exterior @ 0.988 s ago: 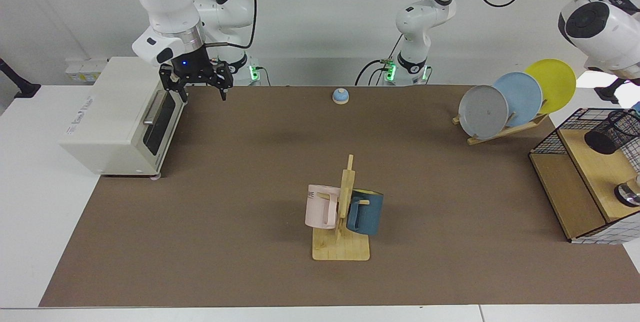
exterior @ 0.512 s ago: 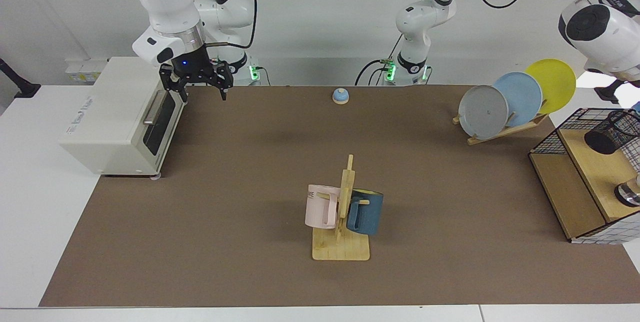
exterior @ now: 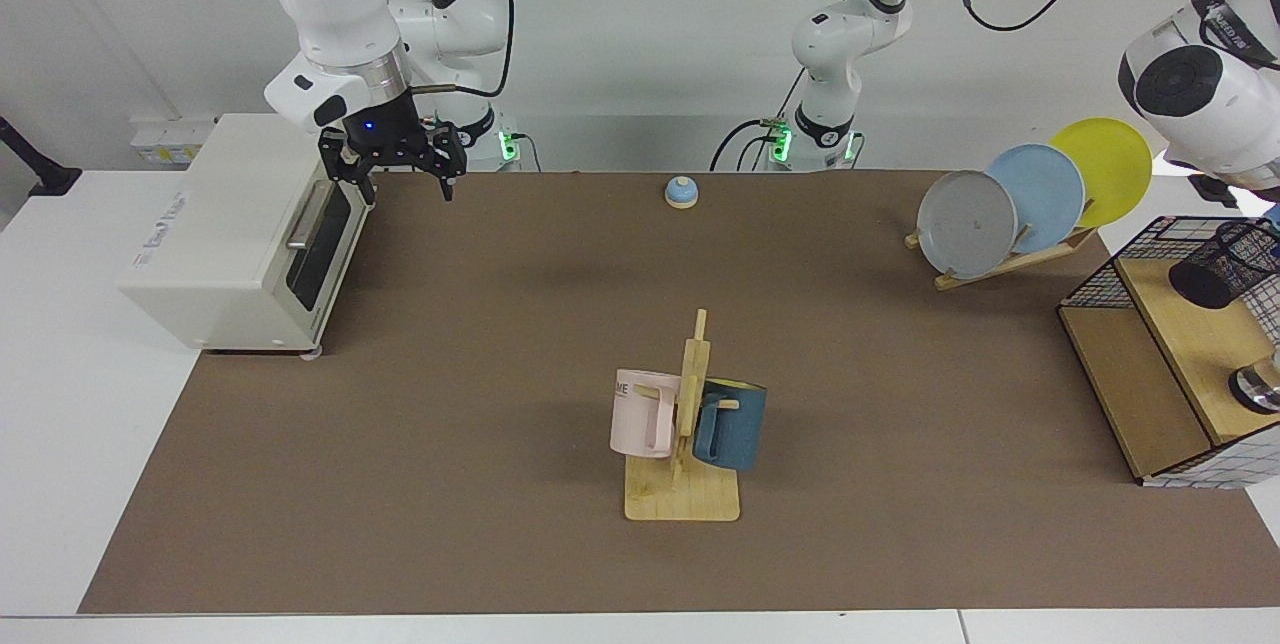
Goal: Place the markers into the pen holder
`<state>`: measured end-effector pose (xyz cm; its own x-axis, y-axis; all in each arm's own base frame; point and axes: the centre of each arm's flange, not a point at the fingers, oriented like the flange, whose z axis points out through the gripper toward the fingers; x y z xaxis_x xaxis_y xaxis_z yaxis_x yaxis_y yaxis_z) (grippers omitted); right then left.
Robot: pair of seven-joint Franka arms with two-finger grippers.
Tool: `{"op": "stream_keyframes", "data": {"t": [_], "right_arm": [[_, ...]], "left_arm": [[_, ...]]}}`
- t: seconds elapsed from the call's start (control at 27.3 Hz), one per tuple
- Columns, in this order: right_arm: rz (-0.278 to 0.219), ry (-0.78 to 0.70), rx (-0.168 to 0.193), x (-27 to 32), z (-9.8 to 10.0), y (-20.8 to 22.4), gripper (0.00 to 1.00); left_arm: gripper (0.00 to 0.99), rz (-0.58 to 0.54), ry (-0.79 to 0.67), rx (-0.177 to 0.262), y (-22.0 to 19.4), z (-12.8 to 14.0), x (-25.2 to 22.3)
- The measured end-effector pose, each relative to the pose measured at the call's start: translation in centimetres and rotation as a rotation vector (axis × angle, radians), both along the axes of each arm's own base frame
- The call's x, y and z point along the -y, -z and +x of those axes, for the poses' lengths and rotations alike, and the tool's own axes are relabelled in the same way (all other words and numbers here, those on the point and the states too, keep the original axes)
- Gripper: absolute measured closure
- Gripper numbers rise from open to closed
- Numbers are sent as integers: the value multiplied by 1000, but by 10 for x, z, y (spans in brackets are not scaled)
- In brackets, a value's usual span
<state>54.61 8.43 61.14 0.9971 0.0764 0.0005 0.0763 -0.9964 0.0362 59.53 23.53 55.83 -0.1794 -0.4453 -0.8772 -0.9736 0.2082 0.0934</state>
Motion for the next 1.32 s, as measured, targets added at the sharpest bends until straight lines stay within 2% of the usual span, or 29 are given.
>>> {"op": "stream_keyframes", "data": {"t": [0.7, 1.32], "right_arm": [[0, 0, 0, 0, 0, 0, 0], [0, 0, 0, 0, 0, 0, 0]], "left_arm": [[815, -21, -27, -24, 26, -7, -9], [815, -84, -33, -34, 69, -20, -21]]}}
